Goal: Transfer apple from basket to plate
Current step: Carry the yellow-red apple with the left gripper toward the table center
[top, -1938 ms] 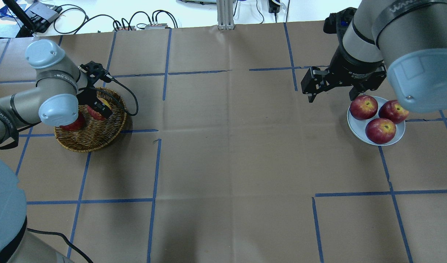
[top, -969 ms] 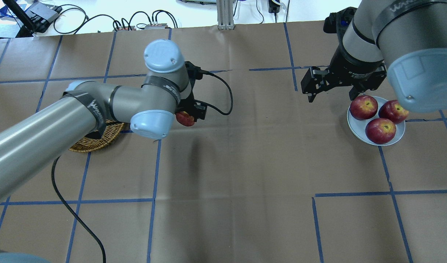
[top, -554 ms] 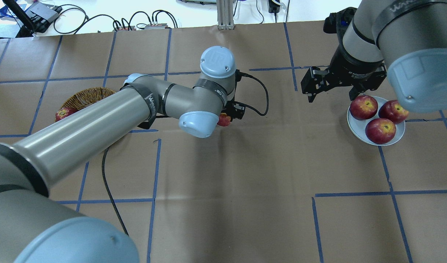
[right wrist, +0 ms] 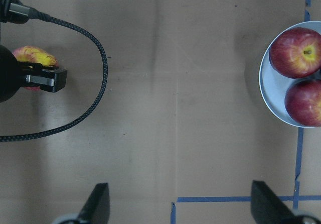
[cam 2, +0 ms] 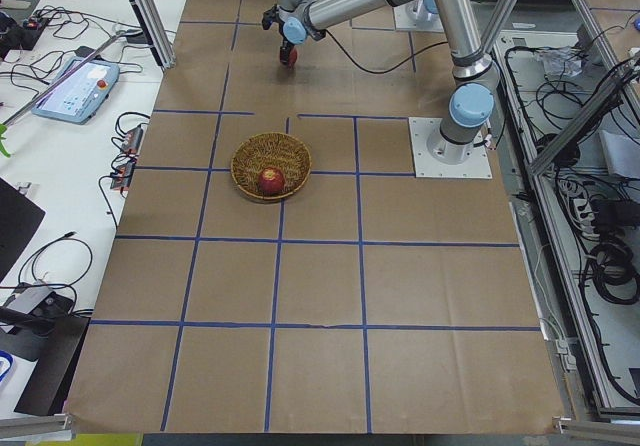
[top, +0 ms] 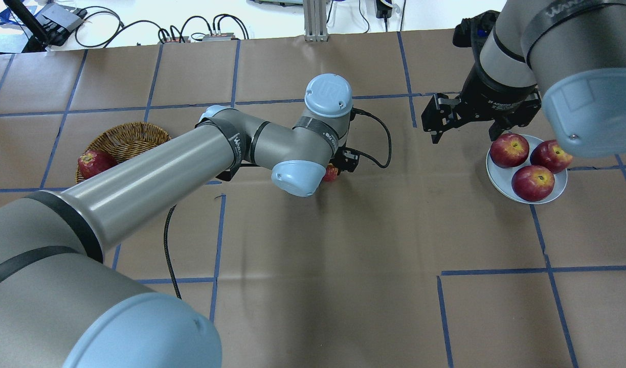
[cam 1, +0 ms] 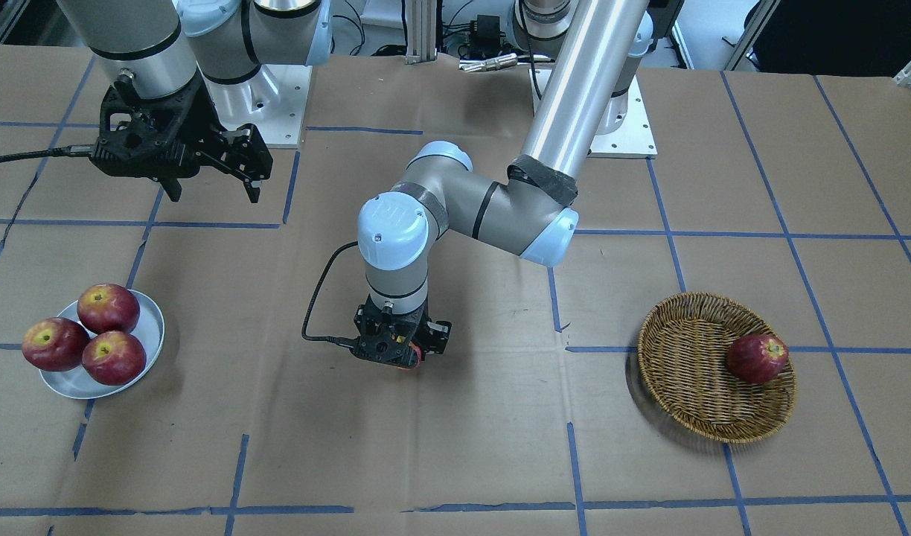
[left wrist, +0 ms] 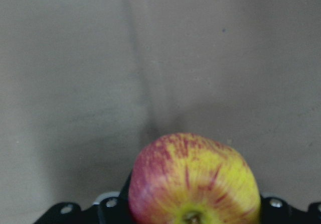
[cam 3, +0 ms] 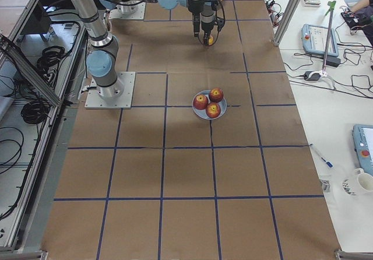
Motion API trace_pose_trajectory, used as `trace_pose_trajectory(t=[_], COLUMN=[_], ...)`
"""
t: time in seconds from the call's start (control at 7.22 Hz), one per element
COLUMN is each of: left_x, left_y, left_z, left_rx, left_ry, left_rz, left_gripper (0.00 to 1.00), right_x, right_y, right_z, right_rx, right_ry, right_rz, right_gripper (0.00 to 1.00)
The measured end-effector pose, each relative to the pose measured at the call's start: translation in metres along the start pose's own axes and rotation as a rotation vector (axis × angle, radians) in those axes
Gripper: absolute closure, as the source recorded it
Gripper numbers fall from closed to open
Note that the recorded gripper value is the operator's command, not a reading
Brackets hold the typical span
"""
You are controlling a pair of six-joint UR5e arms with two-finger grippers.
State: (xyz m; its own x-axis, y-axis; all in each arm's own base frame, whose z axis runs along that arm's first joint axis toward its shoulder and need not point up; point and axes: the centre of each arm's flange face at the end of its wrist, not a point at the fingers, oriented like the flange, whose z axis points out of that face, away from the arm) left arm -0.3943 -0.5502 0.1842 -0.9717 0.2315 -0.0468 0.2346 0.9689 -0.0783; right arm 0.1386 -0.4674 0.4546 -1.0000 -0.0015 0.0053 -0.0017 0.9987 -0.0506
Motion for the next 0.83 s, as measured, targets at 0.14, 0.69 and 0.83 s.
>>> trace_pose_trajectory(t=[0.14, 0.69, 0.83], left_x=[-0.0006, -0.0032, -0.0038], left_y=[0.0005, 0.0025, 0.0027], left_z=[0.0010, 0.0043, 0.0046], left_rx=[-0.003, -0.011, -0.012], left_ry=[0.000, -0.004, -0.006], left_rz=[0.000, -0.001, -0.002], left_gripper=[0.44, 0.01, 0.01], right_x=[0.0000, 0.0000, 0.0000], right_y=[0.0000, -0.0001, -0.0001], right_z=[0.0000, -0.0003, -0.0003], right_rx=[0.000, 0.001, 0.001], right_ry=[0.000, 0.000, 0.000], right_rz=[0.000, 0.000, 0.000], right_gripper=[0.00, 0.00, 0.00])
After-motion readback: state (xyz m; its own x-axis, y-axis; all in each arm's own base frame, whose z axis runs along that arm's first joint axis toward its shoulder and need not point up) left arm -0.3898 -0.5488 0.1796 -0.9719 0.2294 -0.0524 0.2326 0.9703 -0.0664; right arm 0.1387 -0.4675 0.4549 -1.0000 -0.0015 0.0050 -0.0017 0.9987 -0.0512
